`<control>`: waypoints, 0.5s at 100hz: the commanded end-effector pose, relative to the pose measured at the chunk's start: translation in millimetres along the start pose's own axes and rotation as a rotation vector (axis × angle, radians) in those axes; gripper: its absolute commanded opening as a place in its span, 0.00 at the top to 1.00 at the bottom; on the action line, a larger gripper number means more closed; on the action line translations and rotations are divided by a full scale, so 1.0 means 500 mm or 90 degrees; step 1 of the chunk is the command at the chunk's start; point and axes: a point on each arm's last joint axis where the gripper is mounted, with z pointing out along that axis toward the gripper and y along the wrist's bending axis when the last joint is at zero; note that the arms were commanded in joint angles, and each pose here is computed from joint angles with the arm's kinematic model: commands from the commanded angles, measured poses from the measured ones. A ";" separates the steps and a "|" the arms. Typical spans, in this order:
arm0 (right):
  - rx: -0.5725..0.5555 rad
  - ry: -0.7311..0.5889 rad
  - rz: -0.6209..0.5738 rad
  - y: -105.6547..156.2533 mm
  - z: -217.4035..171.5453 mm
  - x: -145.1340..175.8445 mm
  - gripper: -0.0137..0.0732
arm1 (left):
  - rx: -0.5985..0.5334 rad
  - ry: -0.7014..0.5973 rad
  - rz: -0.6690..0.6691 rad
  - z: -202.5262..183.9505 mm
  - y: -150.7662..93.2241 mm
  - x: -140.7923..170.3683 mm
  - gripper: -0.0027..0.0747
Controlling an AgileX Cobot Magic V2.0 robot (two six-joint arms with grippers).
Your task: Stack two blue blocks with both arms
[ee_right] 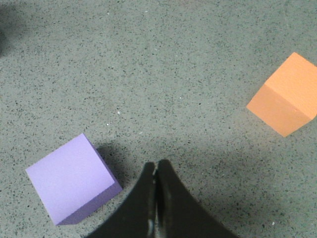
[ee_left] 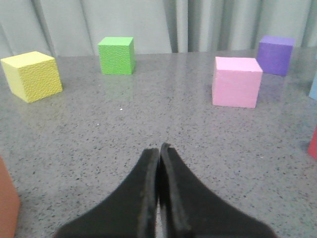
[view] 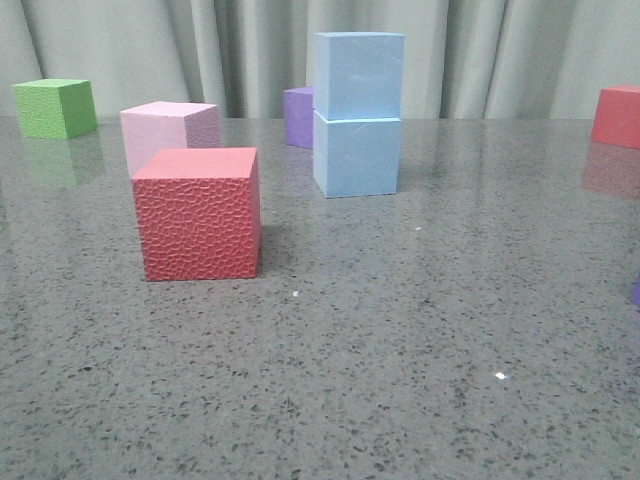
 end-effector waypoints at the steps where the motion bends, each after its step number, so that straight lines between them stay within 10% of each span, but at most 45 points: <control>1: 0.000 -0.048 -0.007 -0.001 -0.010 -0.018 0.98 | -0.007 -0.088 -0.012 -0.007 0.001 -0.017 0.99; 50: 0.000 -0.048 -0.007 -0.001 -0.010 -0.018 0.98 | -0.017 -0.129 -0.012 -0.022 0.001 0.056 0.99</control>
